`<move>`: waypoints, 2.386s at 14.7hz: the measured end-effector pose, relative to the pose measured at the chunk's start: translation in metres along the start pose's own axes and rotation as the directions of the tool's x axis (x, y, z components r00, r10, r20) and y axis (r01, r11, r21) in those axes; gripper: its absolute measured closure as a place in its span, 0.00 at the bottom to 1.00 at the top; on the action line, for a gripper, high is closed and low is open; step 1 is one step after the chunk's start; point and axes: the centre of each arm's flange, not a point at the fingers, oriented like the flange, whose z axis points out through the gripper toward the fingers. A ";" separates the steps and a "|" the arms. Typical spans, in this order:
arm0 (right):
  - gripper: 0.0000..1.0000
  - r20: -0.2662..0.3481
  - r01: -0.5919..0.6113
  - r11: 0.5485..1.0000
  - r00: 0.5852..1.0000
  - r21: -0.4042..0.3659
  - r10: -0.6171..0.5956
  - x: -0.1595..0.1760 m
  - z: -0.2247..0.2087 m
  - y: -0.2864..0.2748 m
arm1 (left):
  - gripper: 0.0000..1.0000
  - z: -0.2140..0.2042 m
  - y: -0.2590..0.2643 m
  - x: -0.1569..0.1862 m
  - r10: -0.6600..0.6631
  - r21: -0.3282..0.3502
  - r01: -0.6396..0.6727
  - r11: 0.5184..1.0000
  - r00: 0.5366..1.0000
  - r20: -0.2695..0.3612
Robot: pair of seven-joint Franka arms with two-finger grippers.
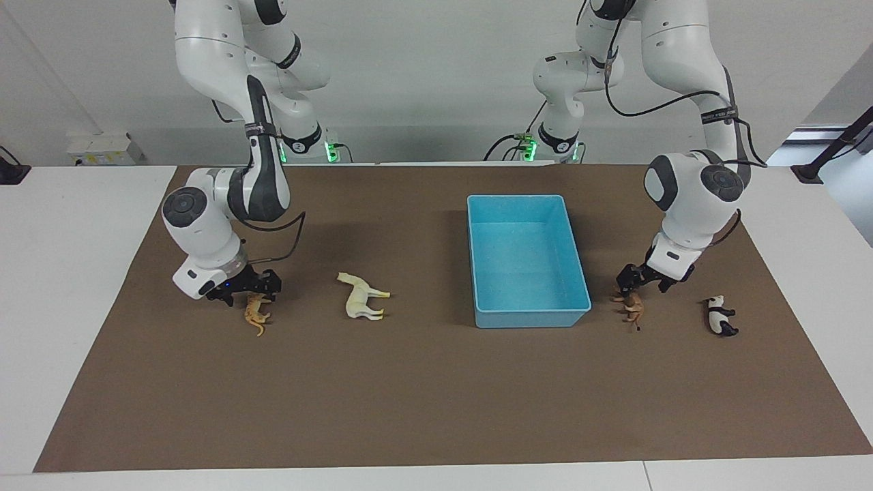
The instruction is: Put all toys into storage box
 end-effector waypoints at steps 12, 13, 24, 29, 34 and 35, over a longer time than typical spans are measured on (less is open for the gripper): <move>0.10 -0.035 -0.038 0.999 0.999 -0.004 0.038 -0.006 0.017 -0.001 | 0.62 -0.041 0.005 0.022 -0.079 0.002 0.079 0.997 0.991 0.111; 0.20 -0.040 -0.040 0.999 0.998 -0.004 0.040 -0.005 0.015 -0.001 | 0.62 -0.073 0.010 0.030 -0.110 -0.002 0.111 0.994 0.986 0.124; 0.42 -0.064 -0.110 0.994 0.992 0.000 0.110 0.011 -0.019 -0.004 | 0.60 -0.057 0.227 -0.070 -0.270 0.054 0.264 0.963 0.950 0.155; 0.42 -0.059 -0.149 0.989 0.987 0.015 0.149 0.022 -0.134 -0.044 | 0.11 -0.104 0.200 -0.058 -0.157 0.031 0.155 0.987 0.984 0.085; 0.42 -0.062 -0.259 0.965 0.963 0.050 0.262 0.018 -0.260 -0.163 | 0.00 -0.130 0.046 0.003 0.071 0.005 -0.071 0.997 0.997 -0.020; 0.42 -0.081 -0.289 0.954 0.952 0.080 0.296 0.013 -0.281 -0.208 | 0.00 -0.127 0.015 0.012 0.096 0.009 -0.095 0.995 0.994 -0.052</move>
